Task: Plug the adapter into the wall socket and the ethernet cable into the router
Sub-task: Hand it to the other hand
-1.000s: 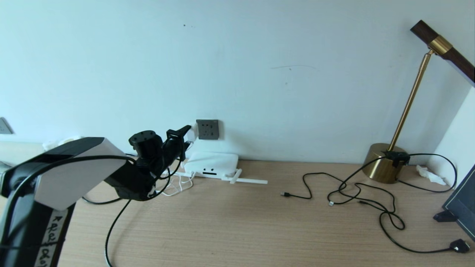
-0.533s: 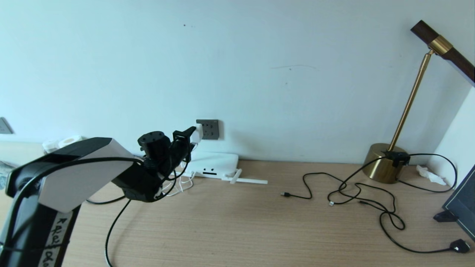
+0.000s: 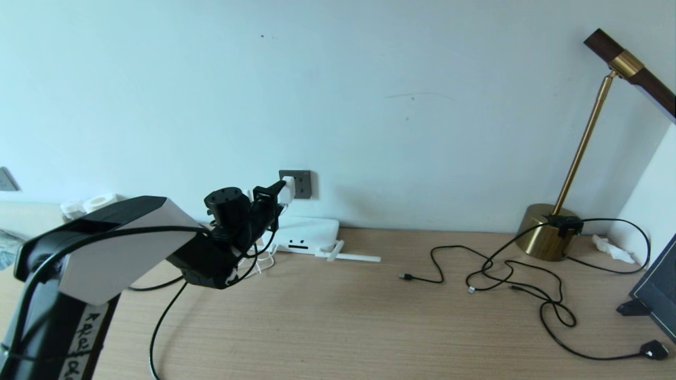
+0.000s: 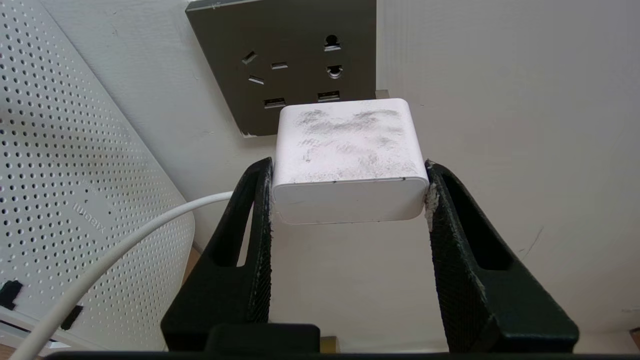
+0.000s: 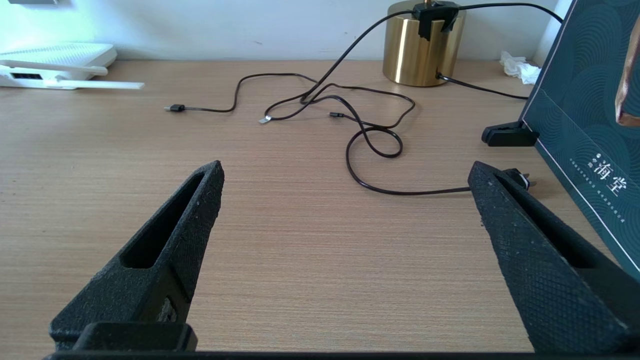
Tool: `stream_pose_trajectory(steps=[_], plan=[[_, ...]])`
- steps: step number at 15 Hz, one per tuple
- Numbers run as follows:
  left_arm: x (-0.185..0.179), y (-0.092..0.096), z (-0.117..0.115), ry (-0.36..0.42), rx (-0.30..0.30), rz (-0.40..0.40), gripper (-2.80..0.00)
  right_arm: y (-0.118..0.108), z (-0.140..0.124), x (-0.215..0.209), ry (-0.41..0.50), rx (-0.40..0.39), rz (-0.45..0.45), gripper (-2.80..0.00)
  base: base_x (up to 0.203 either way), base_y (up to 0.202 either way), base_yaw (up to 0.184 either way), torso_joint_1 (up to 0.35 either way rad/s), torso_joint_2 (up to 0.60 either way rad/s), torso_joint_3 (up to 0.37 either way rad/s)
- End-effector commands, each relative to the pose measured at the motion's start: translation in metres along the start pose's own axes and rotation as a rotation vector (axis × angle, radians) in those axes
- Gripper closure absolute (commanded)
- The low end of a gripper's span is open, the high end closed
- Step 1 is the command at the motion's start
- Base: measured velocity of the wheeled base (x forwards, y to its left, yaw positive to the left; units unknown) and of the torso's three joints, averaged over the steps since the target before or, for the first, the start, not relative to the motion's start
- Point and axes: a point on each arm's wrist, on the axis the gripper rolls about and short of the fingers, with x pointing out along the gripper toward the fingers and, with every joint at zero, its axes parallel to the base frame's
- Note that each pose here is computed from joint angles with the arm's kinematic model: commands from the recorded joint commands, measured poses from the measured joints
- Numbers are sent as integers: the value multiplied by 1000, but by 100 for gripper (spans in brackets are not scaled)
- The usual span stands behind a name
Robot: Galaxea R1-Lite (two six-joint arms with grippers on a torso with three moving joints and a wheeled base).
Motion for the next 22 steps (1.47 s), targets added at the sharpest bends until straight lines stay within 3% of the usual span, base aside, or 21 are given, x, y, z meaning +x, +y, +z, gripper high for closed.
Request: stream_pose_trajectory(steps=[1, 22], plan=[[0, -1, 0, -1, -7, -7, 0, 0, 0, 0, 1, 0, -1, -280, 0, 0, 0, 0, 0, 0], [0, 0, 0, 1, -6, 0, 0, 0, 0, 0, 1, 0, -1, -280, 0, 0, 0, 0, 0, 0]])
